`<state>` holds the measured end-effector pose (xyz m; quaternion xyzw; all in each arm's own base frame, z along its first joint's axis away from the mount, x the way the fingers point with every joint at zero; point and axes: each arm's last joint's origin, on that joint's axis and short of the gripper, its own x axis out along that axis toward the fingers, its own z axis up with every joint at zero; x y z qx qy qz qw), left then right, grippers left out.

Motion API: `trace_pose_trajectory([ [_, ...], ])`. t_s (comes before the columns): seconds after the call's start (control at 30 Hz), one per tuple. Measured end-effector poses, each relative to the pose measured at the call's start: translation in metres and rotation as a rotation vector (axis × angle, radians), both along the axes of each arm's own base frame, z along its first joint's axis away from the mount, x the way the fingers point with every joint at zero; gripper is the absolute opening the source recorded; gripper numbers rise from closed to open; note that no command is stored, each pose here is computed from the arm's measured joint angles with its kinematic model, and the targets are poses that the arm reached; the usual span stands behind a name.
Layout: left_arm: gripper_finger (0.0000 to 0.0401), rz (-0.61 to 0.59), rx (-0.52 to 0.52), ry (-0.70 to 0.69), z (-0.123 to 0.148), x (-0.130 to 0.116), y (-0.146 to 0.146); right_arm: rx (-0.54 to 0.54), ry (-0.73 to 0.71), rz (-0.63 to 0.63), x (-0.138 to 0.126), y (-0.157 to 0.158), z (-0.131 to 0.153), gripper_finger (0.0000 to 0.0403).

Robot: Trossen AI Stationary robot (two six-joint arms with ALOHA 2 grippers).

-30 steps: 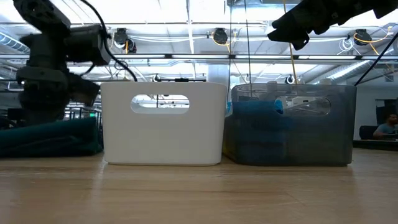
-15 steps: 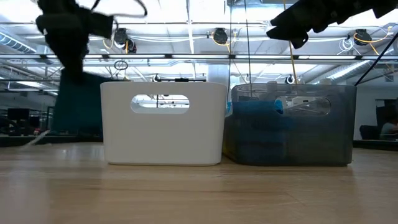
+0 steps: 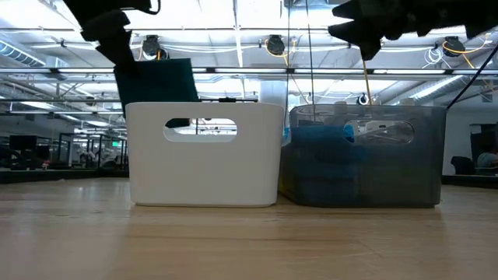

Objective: Pick & Place Kitchen Items
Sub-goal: Put the dark green microfiber into the yellow bin

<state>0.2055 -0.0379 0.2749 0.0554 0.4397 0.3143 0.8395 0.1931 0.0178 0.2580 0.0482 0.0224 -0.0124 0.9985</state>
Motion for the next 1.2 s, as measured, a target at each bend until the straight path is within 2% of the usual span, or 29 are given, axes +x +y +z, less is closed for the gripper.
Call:
trace_pose_trajectory([
  [0.1, 0.0010, -0.044, 0.033, 0.019, -0.004, 0.007, -0.004, -0.040, -0.113, -0.008, -0.005, -0.002, -0.012, 0.0173],
  [0.27, 0.0010, -0.137, 0.046, 0.026, -0.007, 0.023, -0.004, -0.023, -0.285, -0.042, -0.015, -0.008, -0.019, 0.0173],
  [0.6, 0.0010, -0.232, 0.022, -0.012, -0.003, 0.035, 0.002, -0.042, -0.239, -0.045, 0.000, -0.008, -0.008, 0.0173],
  [0.83, 0.0012, -0.233, 0.033, -0.007, -0.003, 0.036, 0.006, -0.129, -0.106, -0.042, 0.047, -0.004, 0.008, 0.0193],
  [1.03, 0.0010, -0.278, 0.070, 0.009, -0.001, 0.038, 0.006, -0.254, -0.023, -0.039, 0.106, -0.001, 0.013, 0.0223],
  [1.2, 0.0011, -0.301, 0.097, 0.031, -0.004, 0.043, 0.006, -0.354, 0.123, -0.121, 0.161, -0.002, 0.012, 0.0237],
])
